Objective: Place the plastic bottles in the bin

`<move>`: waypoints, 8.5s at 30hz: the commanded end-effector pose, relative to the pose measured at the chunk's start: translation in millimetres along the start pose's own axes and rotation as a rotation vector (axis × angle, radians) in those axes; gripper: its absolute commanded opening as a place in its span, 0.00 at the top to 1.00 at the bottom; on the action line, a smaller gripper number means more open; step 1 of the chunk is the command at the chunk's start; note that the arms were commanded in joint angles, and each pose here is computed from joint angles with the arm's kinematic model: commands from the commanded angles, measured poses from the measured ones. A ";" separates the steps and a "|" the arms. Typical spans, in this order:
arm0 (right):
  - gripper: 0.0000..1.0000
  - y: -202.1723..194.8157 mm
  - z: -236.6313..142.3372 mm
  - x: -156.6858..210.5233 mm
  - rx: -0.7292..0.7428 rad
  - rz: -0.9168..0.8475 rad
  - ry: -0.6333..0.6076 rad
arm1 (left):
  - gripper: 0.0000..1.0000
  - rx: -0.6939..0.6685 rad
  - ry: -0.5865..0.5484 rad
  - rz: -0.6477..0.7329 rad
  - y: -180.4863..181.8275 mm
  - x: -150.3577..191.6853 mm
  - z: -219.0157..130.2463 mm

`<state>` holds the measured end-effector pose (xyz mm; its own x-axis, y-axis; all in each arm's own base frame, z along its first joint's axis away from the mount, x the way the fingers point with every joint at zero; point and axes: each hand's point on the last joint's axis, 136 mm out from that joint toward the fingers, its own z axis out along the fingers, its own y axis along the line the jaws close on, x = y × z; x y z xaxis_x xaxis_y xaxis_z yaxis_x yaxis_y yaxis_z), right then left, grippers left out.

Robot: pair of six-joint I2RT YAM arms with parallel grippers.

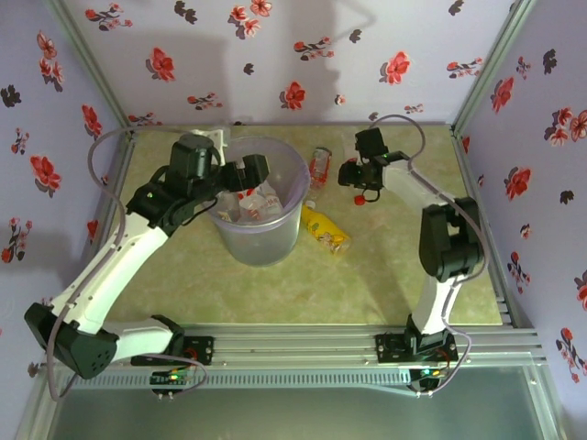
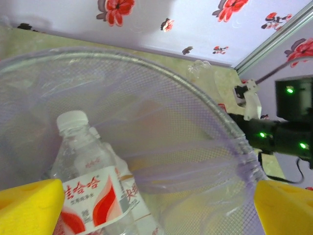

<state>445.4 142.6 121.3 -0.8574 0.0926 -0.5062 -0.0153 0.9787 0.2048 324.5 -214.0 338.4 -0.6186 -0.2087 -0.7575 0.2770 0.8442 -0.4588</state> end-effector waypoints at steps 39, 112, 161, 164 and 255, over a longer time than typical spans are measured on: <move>0.49 117.8 -224.2 64.2 -0.684 -0.365 -0.359 | 0.23 0.519 0.072 0.049 -182.9 -23.1 72.3; 0.02 -28.7 -169.6 54.2 -0.212 0.075 -0.320 | 1.00 -0.036 -0.074 0.102 14.5 -75.8 -7.1; 0.02 -25.1 -145.8 61.6 -0.241 0.088 -0.260 | 0.56 -0.035 0.168 -0.111 53.3 45.1 73.5; 0.02 -25.8 -144.2 62.3 -0.240 0.090 -0.261 | 0.46 -0.054 0.162 -0.088 54.9 41.7 67.8; 0.04 75.6 44.4 8.6 -0.127 0.127 -0.061 | 0.00 -0.070 0.033 0.086 20.0 3.6 -4.9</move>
<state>444.9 221.3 94.5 -0.8438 0.1981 -0.4987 -0.0035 0.9273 0.3742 324.5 -197.3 321.8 -0.6416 -0.0962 -0.7610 0.2699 0.9004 -0.3413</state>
